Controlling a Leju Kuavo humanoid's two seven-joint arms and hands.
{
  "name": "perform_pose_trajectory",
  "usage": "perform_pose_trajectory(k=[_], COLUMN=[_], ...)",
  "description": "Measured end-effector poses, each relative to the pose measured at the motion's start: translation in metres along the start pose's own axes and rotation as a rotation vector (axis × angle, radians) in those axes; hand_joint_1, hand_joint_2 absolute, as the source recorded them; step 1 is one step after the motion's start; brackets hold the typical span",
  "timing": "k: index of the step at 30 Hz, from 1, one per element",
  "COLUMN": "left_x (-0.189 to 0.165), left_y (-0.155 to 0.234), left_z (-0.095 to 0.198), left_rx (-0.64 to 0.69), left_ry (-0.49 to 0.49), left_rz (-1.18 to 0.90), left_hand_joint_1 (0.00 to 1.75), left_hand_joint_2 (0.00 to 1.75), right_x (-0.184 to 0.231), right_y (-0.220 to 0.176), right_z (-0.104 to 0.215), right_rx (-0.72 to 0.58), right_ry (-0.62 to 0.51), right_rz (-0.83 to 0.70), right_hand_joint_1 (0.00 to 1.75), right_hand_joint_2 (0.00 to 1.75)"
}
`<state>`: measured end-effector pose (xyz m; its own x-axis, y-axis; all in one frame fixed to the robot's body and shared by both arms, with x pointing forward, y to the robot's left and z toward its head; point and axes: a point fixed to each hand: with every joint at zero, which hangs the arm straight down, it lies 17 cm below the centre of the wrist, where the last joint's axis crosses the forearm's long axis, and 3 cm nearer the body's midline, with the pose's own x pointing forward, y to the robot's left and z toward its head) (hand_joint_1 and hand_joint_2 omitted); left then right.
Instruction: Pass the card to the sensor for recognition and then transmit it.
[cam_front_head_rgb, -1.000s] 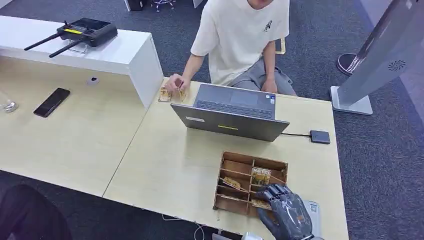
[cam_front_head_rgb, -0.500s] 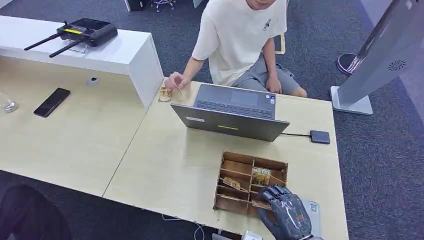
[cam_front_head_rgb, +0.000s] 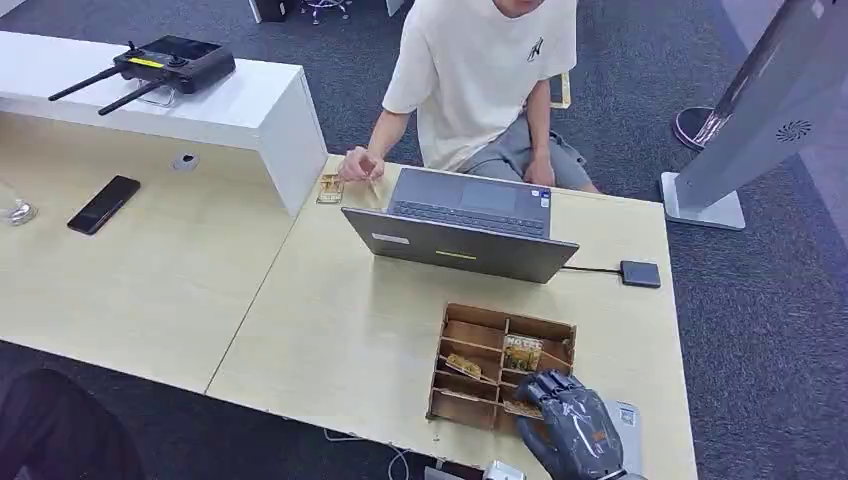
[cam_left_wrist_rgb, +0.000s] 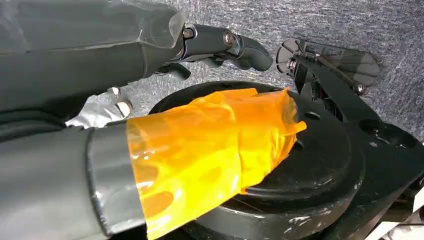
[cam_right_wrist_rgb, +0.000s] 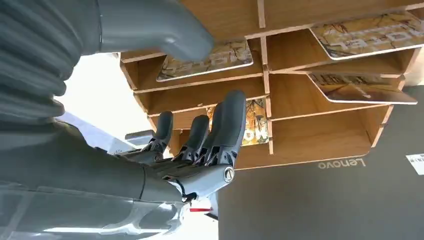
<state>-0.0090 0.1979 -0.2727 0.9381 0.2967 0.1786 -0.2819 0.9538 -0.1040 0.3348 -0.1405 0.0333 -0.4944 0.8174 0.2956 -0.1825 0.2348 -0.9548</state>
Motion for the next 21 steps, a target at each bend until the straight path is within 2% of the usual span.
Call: perform_pose_trajectory(k=[6,9,11,13,16,21], left_x=[-0.0001,-0.0001,-0.0001,0.0,-0.0001,-0.0001], left_y=[-0.0001,-0.0001,0.0,0.0002,0.0003,0.0003], left_z=[0.0,0.0,0.0,0.0,0.0,0.0], left_rx=[0.0,-0.001,0.0,0.001,0.002,0.002], left_ry=[0.0,0.0,0.0,0.0,0.0,0.0], left_rz=[-0.003,-0.003,-0.002,0.003,0.004,0.004], left_hand_joint_1=[0.0,0.0,0.0,0.0,0.0,0.0], left_hand_joint_2=[0.0,0.0,0.0,0.0,0.0,0.0], right_x=[-0.0014,-0.0022,-0.0028,-0.0033,-0.0039,-0.0043], right_y=[0.0025,0.004,0.0048,0.0053,0.0052,0.0045], right_z=[0.0008,0.0012,0.0014,0.0016,0.0015,0.001], right_rx=[0.006,0.01,0.012,0.013,0.012,0.011], right_ry=[-0.001,0.001,0.002,0.004,0.008,0.009], right_rz=[0.022,0.025,0.026,0.027,0.028,0.029], right_hand_joint_1=[0.82,0.94,1.1,1.33,1.5,1.54], right_hand_joint_2=[1.75,1.75,1.75,1.75,1.75,1.75])
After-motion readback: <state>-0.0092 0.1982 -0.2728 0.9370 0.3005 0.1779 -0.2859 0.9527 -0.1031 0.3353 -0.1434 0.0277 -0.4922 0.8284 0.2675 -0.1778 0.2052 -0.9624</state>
